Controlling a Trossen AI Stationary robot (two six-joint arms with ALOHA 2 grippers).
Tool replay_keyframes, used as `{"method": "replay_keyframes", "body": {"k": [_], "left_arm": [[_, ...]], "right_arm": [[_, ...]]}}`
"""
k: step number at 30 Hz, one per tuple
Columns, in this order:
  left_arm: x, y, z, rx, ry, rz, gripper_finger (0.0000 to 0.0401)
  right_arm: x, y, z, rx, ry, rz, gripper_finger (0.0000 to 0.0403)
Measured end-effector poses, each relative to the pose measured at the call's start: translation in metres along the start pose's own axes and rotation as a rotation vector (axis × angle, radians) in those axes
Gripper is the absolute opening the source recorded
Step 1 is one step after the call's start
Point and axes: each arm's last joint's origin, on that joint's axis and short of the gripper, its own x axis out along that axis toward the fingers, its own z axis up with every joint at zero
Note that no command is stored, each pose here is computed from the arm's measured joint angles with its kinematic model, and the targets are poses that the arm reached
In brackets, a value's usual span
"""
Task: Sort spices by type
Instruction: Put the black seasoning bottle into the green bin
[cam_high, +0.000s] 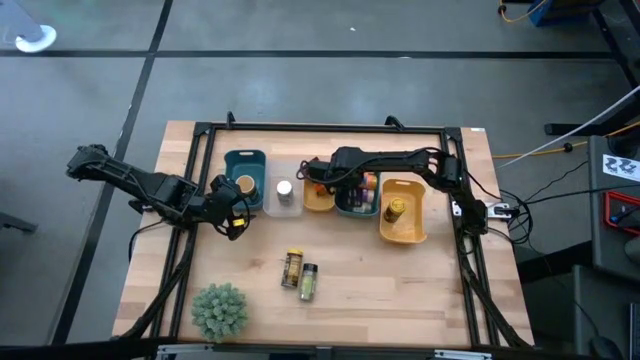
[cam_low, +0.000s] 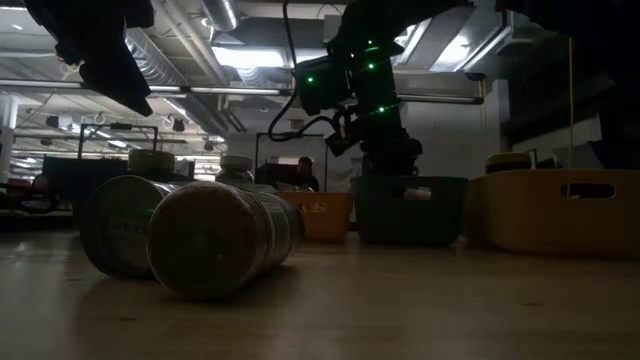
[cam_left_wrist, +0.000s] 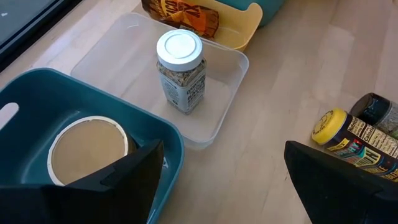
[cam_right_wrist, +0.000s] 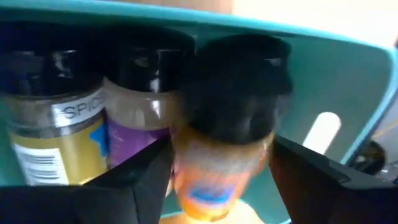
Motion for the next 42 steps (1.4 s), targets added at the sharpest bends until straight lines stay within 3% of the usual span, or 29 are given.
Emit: {"method": "replay_keyframes", "body": {"k": [12, 24, 29, 35, 42], "left_arm": [[0.000, 0.000, 0.000, 0.000, 0.000, 0.001, 0.0318], [0.000, 0.000, 0.000, 0.000, 0.000, 0.000, 0.0318], [0.000, 0.000, 0.000, 0.001, 0.000, 0.000, 0.0318], [0.000, 0.000, 0.000, 0.034, -0.001, 0.000, 0.0318], [0.000, 0.000, 0.000, 0.075, -0.001, -0.001, 0.0318]], "right_arm": [[0.000, -0.002, 0.002, 0.011, -0.016, -0.065, 0.0261], [-0.019, -0.006, -0.002, 0.069, 0.003, 0.001, 0.0262], [-0.037, -0.006, -0.005, 0.172, 0.009, 0.029, 0.0262], [-0.065, 0.022, -0.002, 0.378, -0.026, 0.230, 0.0262], [-0.092, 0.087, 0.010, 0.590, -0.062, 0.547, 0.0262]]}}
